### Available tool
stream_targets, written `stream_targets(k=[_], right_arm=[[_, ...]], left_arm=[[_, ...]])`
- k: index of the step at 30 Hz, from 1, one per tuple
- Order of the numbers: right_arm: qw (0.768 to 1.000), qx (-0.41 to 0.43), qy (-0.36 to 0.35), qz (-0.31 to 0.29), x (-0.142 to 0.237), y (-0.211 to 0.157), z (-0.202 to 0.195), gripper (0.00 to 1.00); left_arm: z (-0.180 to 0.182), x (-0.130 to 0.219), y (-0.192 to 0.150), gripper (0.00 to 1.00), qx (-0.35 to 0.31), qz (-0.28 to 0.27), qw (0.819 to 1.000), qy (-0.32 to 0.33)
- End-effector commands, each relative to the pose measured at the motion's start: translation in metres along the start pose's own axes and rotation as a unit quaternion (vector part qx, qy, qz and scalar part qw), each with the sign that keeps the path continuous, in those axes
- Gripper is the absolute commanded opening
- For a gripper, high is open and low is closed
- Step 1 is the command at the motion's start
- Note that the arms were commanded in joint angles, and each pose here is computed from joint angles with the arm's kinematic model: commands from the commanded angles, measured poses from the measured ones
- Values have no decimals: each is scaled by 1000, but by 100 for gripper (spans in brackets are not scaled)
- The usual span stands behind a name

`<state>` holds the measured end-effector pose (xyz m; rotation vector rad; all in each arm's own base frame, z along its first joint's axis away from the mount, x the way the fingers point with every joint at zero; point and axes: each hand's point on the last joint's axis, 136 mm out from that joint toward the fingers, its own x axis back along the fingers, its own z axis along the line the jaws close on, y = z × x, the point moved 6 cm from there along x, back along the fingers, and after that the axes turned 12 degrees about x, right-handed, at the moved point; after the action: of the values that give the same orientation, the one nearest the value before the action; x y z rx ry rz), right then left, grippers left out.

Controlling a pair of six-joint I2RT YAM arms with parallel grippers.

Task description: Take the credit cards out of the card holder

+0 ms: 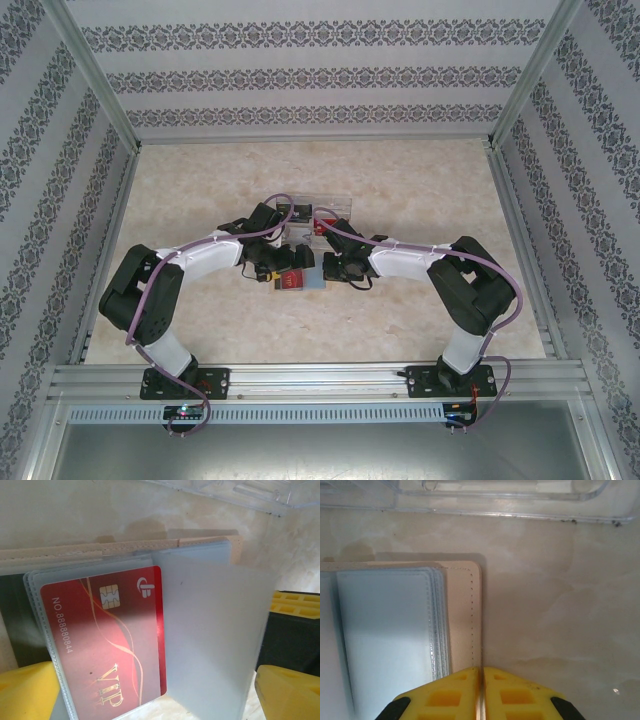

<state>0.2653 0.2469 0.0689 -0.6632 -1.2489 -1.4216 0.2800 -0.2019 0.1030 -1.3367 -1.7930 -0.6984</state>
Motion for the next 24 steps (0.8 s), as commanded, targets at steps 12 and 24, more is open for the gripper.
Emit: stream_targets(k=[12, 24], right_arm=[[1000, -6, -17, -2, 10, -2, -3, 18], [997, 0, 55, -46, 35, 27, 35, 20]], left_arm=[[-2, 19, 1, 100, -14, -27, 1000, 8], [29, 28, 8, 84, 19, -37, 999, 24]])
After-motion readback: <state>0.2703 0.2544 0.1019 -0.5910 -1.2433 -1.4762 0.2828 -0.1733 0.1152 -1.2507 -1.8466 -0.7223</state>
